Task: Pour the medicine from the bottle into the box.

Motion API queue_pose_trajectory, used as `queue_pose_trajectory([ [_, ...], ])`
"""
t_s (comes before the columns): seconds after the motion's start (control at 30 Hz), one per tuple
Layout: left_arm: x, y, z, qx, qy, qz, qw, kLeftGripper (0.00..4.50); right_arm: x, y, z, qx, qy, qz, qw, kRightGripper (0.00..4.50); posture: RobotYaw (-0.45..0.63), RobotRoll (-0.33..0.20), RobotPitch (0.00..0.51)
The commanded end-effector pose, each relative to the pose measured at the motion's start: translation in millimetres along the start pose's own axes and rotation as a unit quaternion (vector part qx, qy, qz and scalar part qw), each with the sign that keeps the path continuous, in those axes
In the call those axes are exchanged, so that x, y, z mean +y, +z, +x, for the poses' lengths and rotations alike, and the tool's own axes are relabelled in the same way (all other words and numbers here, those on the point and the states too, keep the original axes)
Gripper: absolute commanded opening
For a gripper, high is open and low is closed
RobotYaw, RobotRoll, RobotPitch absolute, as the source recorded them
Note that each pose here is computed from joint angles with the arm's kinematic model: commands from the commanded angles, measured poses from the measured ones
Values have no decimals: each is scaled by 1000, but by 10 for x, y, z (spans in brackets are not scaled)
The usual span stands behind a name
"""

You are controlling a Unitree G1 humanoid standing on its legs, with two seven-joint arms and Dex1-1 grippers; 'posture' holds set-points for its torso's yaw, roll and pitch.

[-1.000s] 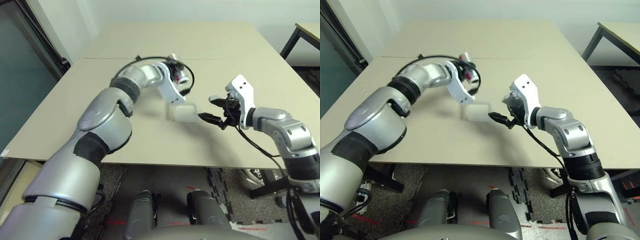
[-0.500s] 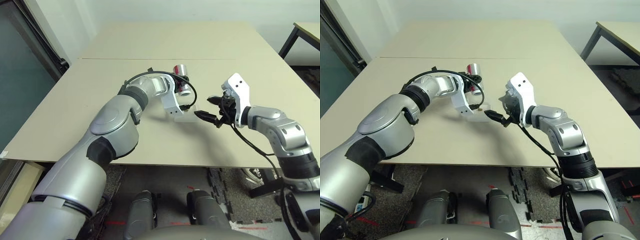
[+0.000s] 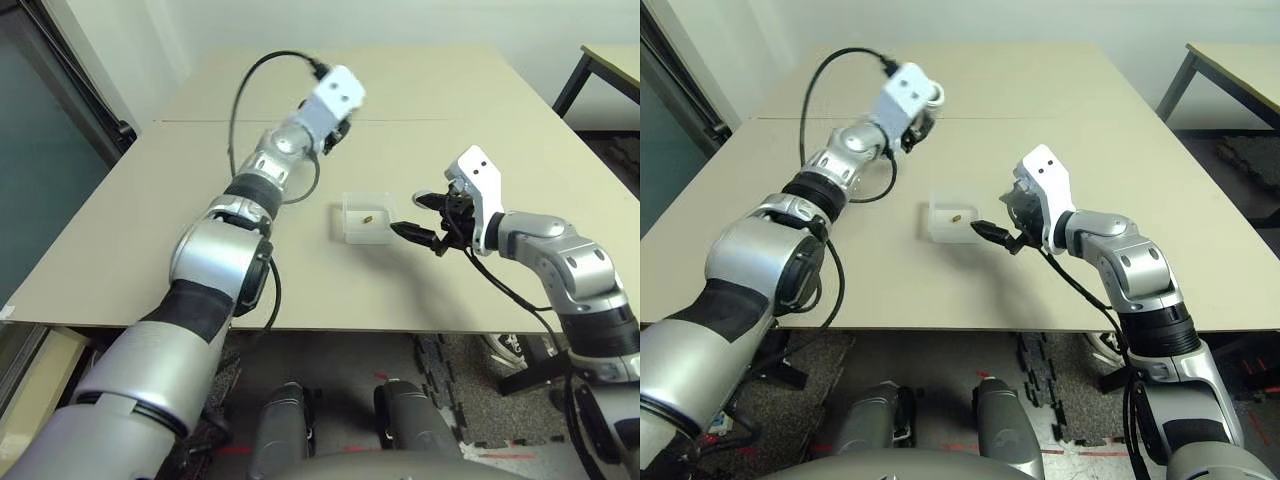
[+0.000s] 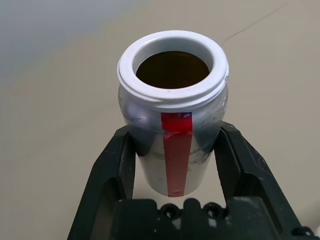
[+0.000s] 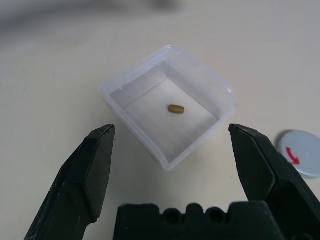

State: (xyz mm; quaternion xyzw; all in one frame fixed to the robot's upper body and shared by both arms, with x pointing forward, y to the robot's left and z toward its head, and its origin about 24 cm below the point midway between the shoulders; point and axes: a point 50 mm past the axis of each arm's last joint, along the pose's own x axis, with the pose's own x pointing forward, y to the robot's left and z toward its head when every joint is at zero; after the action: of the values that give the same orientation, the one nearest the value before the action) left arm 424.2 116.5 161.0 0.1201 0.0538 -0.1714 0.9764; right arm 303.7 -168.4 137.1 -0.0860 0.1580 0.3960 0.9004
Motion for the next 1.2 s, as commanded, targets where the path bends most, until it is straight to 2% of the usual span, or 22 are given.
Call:
queue_pose_trajectory([
  [0.03, 69, -283, -57, 26, 36, -82, 996, 2483, 4, 5, 44, 5, 8, 0, 1000, 4500, -85, 0, 43],
  [0.2, 118, -592, -140, 56, 71, -139, 986, 2483, 6, -12, 63, 9, 13, 3, 1000, 4500, -69, 0, 52],
  [0.3, 126, -708, -176, 71, 78, -149, 983, 2483, 9, -10, 66, 11, 13, 1, 1000, 4500, -68, 0, 58],
  [0.6, 69, -861, -213, 98, 58, -97, 989, 2483, 35, -18, 78, 9, 13, 4, 1000, 4500, -73, 0, 67],
  [0.77, 41, -863, -209, 97, 44, -69, 992, 2483, 41, -18, 78, 7, 12, 5, 1000, 4500, -76, 0, 70],
  [0.83, 34, -841, -203, 92, 36, -41, 994, 3213, 46, -22, 76, 7, 12, 6, 1000, 4500, -78, 0, 71],
  [0.87, 31, -835, -202, 89, 35, -37, 995, 3428, 47, -22, 76, 7, 12, 6, 1000, 4500, -78, 0, 71],
  [0.97, 27, -827, -200, 83, 35, -35, 995, 4470, 54, -19, 75, 6, 13, 7, 1000, 4500, -77, 0, 73],
  [1.2, 34, -794, -201, 57, 48, -21, 997, 4470, 76, -11, 82, 6, 17, 7, 1000, 4500, -69, 0, 80],
])
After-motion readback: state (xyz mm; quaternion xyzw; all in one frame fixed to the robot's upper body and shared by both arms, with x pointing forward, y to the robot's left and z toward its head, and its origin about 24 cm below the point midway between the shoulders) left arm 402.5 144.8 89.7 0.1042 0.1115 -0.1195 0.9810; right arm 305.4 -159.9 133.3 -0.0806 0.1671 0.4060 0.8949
